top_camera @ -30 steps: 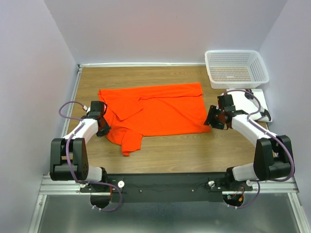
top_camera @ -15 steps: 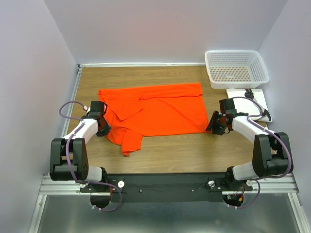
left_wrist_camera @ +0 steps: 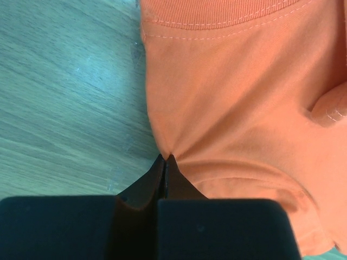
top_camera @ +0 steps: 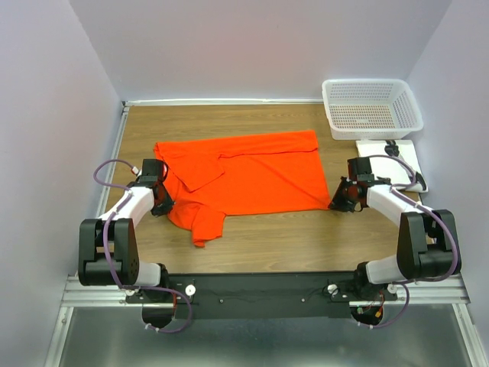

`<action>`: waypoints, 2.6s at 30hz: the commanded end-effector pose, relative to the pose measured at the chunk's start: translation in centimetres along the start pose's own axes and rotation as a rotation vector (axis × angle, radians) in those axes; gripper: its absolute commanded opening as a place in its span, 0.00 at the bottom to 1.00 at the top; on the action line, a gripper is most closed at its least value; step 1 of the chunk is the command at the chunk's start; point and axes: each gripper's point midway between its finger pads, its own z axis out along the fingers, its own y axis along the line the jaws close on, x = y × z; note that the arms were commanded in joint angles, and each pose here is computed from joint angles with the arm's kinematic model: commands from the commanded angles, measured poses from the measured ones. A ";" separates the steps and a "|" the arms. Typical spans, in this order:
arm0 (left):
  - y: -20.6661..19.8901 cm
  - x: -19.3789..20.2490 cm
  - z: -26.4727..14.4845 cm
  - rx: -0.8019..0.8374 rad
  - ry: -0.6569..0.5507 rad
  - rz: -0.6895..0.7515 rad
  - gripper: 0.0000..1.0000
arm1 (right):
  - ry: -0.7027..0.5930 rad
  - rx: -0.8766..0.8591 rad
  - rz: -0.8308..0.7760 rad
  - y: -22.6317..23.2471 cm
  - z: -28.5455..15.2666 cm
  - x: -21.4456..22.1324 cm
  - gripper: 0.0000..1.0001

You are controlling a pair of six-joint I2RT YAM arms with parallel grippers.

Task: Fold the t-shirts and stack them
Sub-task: Fold the tshirt

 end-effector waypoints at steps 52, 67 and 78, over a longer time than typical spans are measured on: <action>-4.1 -8.5 -2.3 0.168 -0.034 0.023 0.00 | -0.033 -0.005 -0.110 5.8 -0.9 -12.2 0.00; -4.9 -11.4 -2.2 0.185 -0.072 0.014 0.00 | -0.038 0.033 -0.086 5.3 0.6 -13.7 0.01; -5.7 -12.8 -0.6 0.199 -0.095 -0.003 0.00 | -0.044 0.047 -0.083 5.4 1.9 -14.9 0.01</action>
